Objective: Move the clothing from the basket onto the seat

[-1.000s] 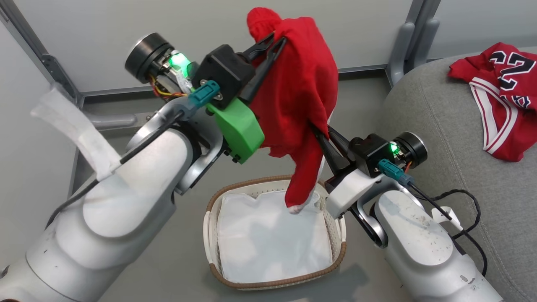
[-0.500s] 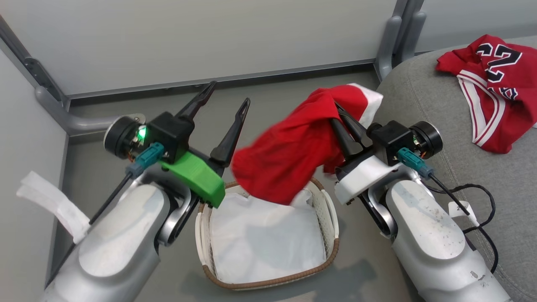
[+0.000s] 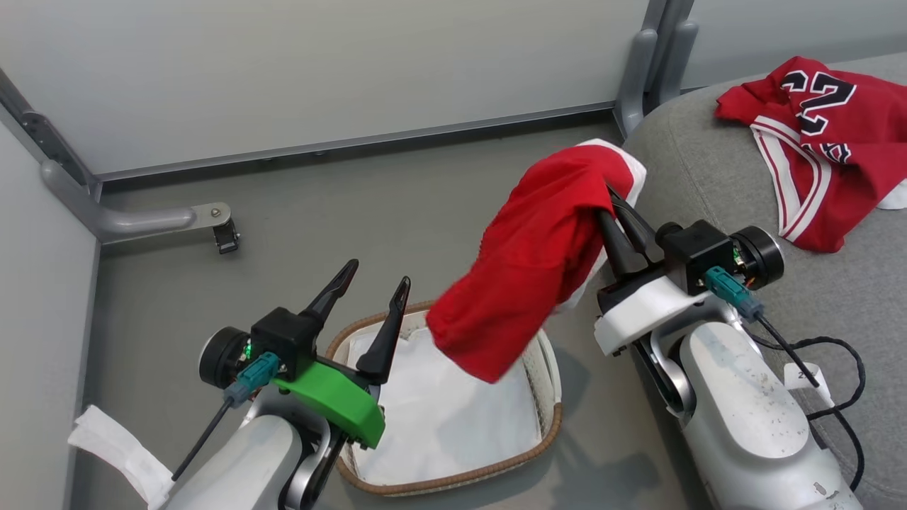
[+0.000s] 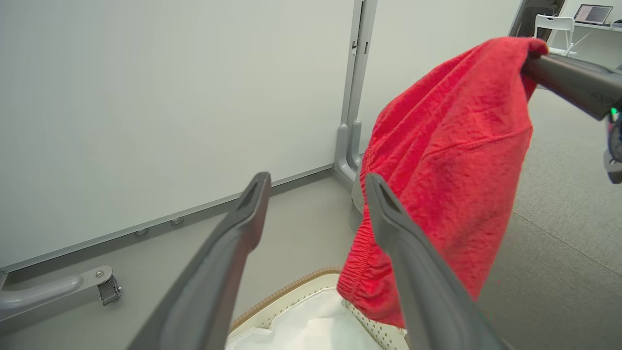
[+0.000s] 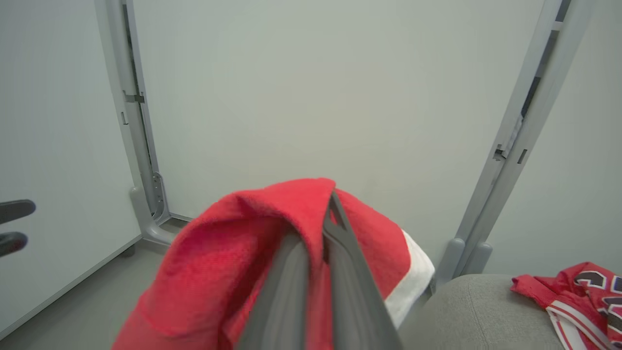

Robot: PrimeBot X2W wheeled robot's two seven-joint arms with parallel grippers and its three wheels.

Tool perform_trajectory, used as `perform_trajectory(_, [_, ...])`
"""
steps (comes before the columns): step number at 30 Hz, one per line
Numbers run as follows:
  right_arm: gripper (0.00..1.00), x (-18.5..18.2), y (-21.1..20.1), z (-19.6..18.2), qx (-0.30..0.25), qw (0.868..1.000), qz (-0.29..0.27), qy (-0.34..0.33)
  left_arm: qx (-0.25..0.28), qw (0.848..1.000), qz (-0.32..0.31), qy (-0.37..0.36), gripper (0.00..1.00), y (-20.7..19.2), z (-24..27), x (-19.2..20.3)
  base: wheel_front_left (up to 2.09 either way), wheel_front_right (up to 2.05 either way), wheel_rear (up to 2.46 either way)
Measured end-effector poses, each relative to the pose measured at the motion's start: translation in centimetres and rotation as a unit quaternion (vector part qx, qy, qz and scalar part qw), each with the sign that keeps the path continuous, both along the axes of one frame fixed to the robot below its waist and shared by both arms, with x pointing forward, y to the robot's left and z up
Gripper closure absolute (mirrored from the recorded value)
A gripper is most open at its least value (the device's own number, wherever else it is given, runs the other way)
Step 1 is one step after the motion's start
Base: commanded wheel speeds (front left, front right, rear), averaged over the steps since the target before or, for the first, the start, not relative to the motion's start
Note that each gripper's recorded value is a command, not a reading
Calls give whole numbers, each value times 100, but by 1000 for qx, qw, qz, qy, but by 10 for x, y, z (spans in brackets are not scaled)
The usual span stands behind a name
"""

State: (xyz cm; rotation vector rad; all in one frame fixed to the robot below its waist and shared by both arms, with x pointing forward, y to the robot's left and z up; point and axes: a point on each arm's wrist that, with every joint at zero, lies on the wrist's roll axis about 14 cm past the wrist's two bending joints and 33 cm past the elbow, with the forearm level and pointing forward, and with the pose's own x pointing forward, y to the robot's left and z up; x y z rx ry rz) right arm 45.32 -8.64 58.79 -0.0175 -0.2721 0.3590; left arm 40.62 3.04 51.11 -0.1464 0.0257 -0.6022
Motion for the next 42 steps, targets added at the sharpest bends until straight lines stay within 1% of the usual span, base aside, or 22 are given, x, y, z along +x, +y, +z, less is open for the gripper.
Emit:
perform_trajectory(7, [100,-5,-21,-1,-5,1000,-28,-1,-7,1000,-28,1,0,-21,-3,-4,0,0,0])
perform_trajectory(13, [100,-15,-53,-2,-12,997,-72,-3,-15,998,-69,-3,0,-51,-1,-8,0,0,0])
perform_trajectory(19, [100,-30,-100,-6,-22,990,-138,0,-22,992,-123,-3,0,-88,-3,-13,0,0,0])
perform_trajectory(22, [100,-37,-125,-9,-26,985,-173,4,-23,988,-155,-2,0,-108,-6,-15,0,0,0])
perform_trajectory(29, [100,-48,-158,-23,-35,975,-220,26,-27,979,-204,10,0,-141,-18,-16,0,0,0])
perform_trajectory(32, [100,-45,-160,-34,-48,973,-223,42,-29,976,-214,20,0,-148,-26,-15,0,0,0])
perform_trajectory(36, [100,-32,-164,-35,-70,971,-224,44,-35,974,-221,31,0,-153,-34,-13,0,0,0])
perform_trajectory(39, [100,-16,-171,-26,-88,970,-226,33,-36,975,-215,37,0,-150,-39,-9,0,0,0])
perform_trajectory(42, [100,5,-177,-9,-101,970,-222,11,-35,978,-202,39,0,-143,-43,-3,0,0,0])
